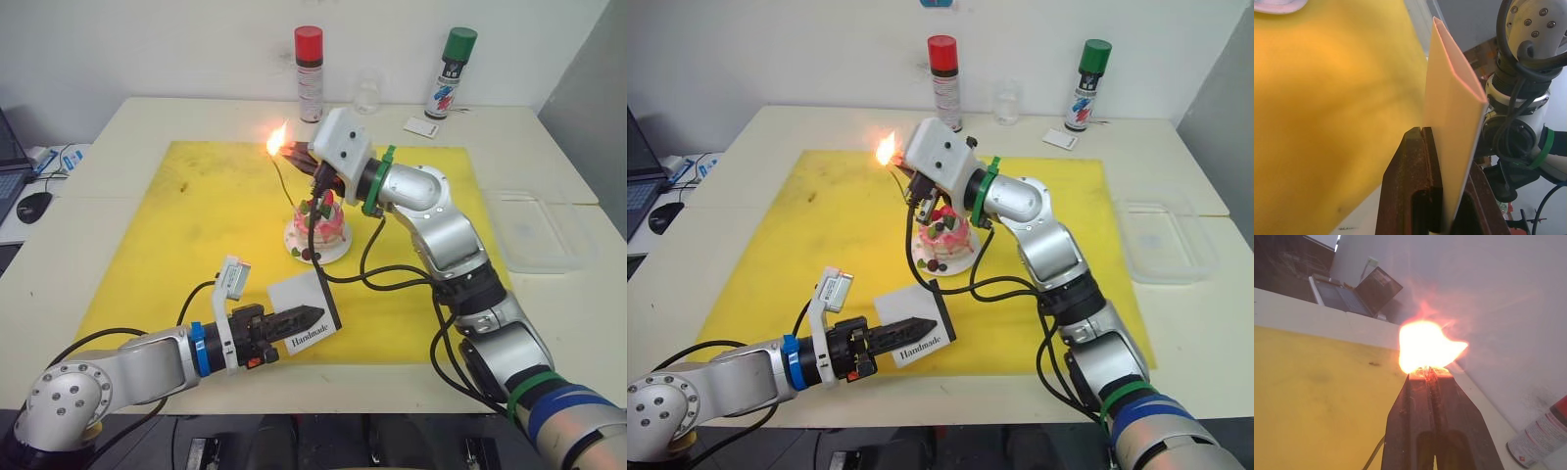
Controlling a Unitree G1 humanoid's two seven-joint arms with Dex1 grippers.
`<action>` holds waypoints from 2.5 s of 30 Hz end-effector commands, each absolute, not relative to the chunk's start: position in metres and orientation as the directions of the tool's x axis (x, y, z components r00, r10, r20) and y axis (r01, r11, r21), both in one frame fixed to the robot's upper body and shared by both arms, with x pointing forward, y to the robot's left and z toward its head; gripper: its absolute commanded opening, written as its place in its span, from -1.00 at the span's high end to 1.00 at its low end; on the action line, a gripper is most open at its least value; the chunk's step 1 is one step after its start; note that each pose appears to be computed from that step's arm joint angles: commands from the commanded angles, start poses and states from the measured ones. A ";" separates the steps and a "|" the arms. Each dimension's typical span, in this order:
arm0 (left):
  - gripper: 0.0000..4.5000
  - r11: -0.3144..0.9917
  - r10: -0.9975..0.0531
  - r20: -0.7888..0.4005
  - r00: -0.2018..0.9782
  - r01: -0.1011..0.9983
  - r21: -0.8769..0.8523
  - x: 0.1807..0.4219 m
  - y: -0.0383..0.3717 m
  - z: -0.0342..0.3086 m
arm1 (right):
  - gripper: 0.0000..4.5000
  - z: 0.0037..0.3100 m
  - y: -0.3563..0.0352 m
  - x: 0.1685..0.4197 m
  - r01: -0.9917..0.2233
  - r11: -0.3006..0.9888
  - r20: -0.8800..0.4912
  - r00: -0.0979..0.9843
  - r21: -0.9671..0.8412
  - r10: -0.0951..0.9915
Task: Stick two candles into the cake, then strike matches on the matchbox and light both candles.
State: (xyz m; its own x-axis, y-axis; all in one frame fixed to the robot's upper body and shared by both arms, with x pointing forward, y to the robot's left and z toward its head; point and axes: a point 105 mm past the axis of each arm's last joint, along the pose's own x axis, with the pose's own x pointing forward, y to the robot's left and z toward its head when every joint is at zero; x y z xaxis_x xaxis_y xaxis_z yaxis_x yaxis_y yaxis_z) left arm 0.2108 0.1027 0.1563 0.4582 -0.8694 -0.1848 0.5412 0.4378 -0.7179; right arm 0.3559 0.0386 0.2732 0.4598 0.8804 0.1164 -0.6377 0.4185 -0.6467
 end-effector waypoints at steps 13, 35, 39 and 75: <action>1.00 0.406 -0.881 -0.138 0.452 0.573 -0.712 0.207 0.093 0.164 | 0.99 0.283 0.058 0.368 -0.553 0.437 0.138 0.499 -0.709 0.856; 1.00 0.391 -0.889 -0.131 0.438 0.580 -0.715 0.207 0.090 0.166 | 0.99 0.280 0.049 0.369 -0.546 0.434 0.122 0.515 -0.717 0.849; 1.00 0.390 -0.890 -0.131 0.436 0.581 -0.715 0.207 0.090 0.166 | 0.99 0.278 0.049 0.370 -0.548 0.428 0.111 0.517 -0.719 0.849; 1.00 0.385 -0.896 -0.134 0.423 0.591 -0.709 0.208 0.089 0.167 | 0.99 0.275 0.048 0.370 -0.546 0.433 0.107 0.528 -0.717 0.843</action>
